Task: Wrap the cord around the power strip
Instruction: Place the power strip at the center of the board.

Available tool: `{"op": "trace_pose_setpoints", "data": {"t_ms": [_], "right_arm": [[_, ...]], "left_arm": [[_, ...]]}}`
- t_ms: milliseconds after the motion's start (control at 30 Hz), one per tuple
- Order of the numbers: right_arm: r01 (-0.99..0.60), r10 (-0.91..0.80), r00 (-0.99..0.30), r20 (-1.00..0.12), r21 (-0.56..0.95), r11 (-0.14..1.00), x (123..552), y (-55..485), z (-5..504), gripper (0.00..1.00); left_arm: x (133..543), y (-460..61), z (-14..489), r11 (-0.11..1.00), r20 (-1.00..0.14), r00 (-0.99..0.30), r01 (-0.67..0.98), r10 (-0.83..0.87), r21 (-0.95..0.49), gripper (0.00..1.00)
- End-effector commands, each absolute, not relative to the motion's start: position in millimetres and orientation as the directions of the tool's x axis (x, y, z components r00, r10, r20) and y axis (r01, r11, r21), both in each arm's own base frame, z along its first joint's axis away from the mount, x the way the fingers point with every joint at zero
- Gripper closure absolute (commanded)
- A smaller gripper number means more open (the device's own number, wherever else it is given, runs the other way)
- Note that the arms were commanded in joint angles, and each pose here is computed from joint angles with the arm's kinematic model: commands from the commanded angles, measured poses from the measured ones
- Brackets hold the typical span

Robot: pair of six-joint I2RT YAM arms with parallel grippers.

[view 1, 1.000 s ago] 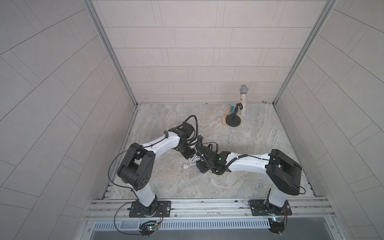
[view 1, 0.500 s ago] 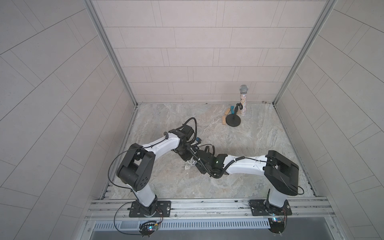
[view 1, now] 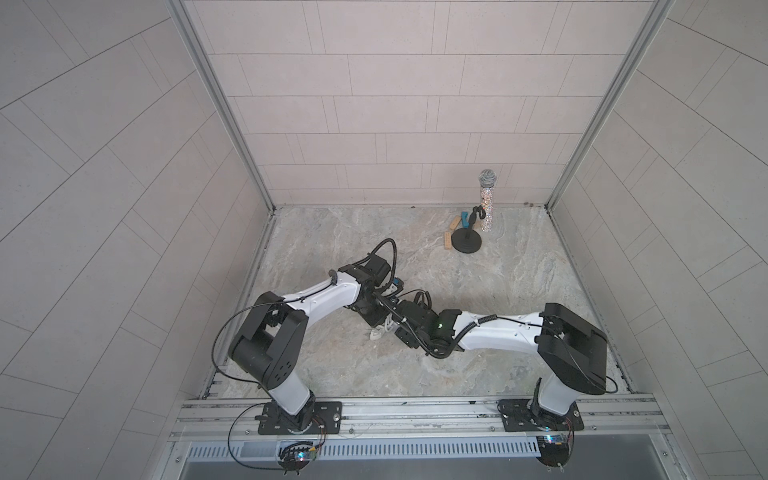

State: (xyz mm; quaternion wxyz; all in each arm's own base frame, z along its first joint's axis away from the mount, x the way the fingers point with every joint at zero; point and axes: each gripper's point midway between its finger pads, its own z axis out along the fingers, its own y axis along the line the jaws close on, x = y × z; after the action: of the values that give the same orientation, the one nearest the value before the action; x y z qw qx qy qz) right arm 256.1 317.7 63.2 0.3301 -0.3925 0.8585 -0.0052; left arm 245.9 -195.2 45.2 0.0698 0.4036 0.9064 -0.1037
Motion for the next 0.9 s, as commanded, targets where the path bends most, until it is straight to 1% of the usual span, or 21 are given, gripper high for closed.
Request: {"op": "trace_pose_setpoints", "data": {"t_ms": [0,100,267,367,533,667,767,833,867], "right_arm": [[-0.704,-0.701,-0.422,-0.575,-0.28,0.653,256,318,74,0.23],[-0.723,-0.697,-0.406,-0.591,-0.26,0.641,252,321,82,0.22],[-0.741,-0.708,-0.389,-0.59,-0.257,0.62,247,318,91,0.22],[-0.75,-0.716,-0.384,-0.583,-0.255,0.61,244,316,90,0.21],[-0.764,-0.727,-0.384,-0.569,-0.246,0.597,242,318,83,0.21],[-0.75,-0.719,-0.379,-0.583,-0.262,0.608,247,317,90,0.21],[-0.728,-0.698,-0.36,-0.619,-0.281,0.625,251,310,112,0.21],[-0.71,-0.666,-0.356,-0.656,-0.274,0.649,255,303,130,0.21],[-0.695,-0.645,-0.356,-0.676,-0.27,0.667,259,298,140,0.2]], "left_arm": [[237,-193,46,0.64,-0.206,-0.648,0.76,0.733,-0.113,0.65],[238,-190,54,0.651,-0.224,-0.653,0.753,0.724,-0.094,0.64],[237,-182,69,0.67,-0.259,-0.659,0.74,0.707,-0.054,0.55],[237,-179,77,0.676,-0.285,-0.655,0.736,0.7,-0.031,0.53],[245,-177,96,0.695,-0.347,-0.648,0.719,0.678,0.013,0.52],[260,-168,111,0.721,-0.4,-0.634,0.685,0.662,0.107,0.5],[278,-154,128,0.772,-0.464,-0.635,0.601,0.618,0.207,0.48],[294,-143,142,0.812,-0.537,-0.623,0.529,0.569,0.246,0.46],[303,-135,151,0.838,-0.585,-0.612,0.48,0.532,0.259,0.44]]}}
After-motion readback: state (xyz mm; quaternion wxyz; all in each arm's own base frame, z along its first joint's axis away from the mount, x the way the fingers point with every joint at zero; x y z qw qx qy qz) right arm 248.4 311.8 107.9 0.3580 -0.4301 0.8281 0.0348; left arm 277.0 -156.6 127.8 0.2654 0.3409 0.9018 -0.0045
